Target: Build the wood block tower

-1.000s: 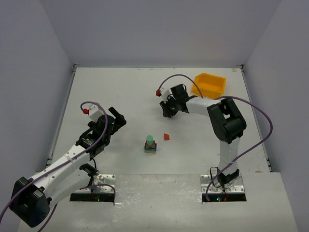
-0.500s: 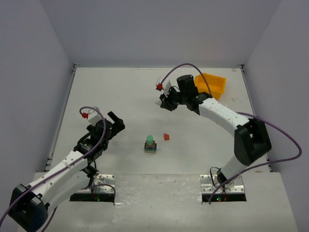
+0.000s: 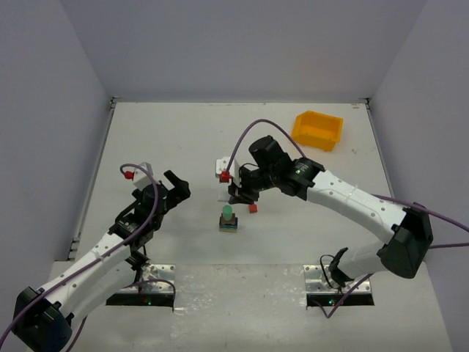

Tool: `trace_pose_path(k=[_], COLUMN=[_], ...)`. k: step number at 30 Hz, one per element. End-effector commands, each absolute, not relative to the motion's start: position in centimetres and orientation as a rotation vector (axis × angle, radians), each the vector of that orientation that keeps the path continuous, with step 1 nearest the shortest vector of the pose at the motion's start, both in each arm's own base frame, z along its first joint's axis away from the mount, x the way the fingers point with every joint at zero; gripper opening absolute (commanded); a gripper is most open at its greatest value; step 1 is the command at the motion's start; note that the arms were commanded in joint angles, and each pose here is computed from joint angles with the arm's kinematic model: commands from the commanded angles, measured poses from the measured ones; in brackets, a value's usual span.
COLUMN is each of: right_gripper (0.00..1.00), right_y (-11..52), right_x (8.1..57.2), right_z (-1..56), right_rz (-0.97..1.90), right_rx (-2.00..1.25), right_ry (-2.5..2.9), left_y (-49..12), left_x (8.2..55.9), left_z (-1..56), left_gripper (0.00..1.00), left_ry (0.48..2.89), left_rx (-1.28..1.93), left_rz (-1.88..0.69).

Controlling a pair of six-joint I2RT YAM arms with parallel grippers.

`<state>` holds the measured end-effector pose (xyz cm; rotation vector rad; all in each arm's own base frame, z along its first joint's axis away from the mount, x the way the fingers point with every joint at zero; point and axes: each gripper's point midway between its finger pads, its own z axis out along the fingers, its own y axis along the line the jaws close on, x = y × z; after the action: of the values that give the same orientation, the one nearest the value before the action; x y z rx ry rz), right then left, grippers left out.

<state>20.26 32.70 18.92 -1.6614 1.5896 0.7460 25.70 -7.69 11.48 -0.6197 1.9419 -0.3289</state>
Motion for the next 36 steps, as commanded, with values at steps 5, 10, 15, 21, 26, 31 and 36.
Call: trace_pose_path(k=[5, 10, 15, 21, 26, 31, 36], right_gripper=[0.17, 0.18, 0.18, 0.2, 0.2, 0.21, 0.22], right_y=[33.0, 34.0, 34.5, 34.3, 34.4, 34.4, 34.1], right_x=[18.6, 18.8, 20.2, 19.6, 19.2, 19.0, 18.9], right_z=[18.7, 18.0, 17.6, 17.2, 17.1, 16.7, 16.3], right_rz=[0.66, 0.649, 0.574, 0.58, 0.605, 0.613, 0.606], right_rx=[-1.744, -1.701, -1.637, -1.645, -1.652, -1.658, -1.66], right_ry=[1.678, 1.761, 1.819, 1.829, 1.816, 1.819, 1.824], left_y=[-7.5, -7.3, -7.1, -7.1, -7.1, -7.2, -7.3], left_x=[26.1, 26.0, 26.0, 26.0, 25.9, 26.0, 26.0], left_z=[12.3, 12.2, 12.2, 12.1, 12.1, 12.1, 12.1], left_gripper=[1.0, 1.0, 1.0, 1.0, 1.0, 1.0, 1.0], left_ry=[1.906, 1.904, 1.899, 1.895, 1.896, 1.895, 1.897], left_rx=[-0.622, -0.632, -0.642, -0.647, -0.649, -0.647, -0.646], left_rz=[-0.339, -0.334, -0.326, -0.331, -0.332, -0.338, -0.338])
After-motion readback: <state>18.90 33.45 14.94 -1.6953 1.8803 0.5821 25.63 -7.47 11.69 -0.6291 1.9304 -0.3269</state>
